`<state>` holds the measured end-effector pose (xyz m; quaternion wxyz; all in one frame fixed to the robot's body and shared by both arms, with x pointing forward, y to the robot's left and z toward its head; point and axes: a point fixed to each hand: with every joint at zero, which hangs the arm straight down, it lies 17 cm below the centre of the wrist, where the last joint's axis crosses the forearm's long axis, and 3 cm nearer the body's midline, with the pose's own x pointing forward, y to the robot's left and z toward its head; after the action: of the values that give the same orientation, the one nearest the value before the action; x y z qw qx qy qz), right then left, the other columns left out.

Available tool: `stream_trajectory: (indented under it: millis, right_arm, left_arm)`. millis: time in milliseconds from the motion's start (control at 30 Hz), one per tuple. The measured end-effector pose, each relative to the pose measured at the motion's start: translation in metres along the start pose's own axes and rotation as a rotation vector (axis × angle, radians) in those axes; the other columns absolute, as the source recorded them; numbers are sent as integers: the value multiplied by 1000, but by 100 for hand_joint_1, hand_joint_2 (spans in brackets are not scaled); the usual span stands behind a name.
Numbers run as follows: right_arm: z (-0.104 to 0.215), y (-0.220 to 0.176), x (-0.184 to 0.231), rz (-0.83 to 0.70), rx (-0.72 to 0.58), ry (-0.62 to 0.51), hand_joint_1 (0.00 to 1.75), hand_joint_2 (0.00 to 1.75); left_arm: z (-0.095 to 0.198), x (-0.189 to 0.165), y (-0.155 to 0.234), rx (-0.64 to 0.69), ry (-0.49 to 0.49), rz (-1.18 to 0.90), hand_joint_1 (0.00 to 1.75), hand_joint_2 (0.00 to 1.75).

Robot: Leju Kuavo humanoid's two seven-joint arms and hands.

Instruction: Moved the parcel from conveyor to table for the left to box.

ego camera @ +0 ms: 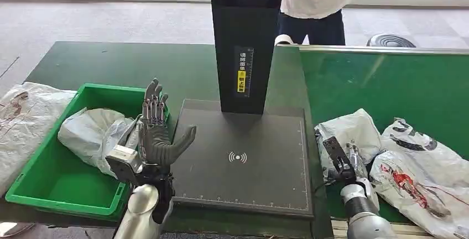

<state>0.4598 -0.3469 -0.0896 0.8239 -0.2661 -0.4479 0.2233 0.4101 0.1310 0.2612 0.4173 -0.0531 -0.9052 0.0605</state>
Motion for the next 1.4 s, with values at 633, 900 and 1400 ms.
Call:
stream_trajectory:
  millis: [633, 900, 1400]
  right_arm:
    - [0, 0, 0, 0, 0, 0, 0, 175]
    - [0, 0, 0, 0, 0, 0, 0, 175]
    - [0, 0, 0, 0, 0, 0, 0, 175]
  left_arm:
    - [0, 0, 0, 0, 0, 0, 0, 175]
    - [0, 0, 0, 0, 0, 0, 0, 175]
    - [0, 0, 0, 0, 0, 0, 0, 175]
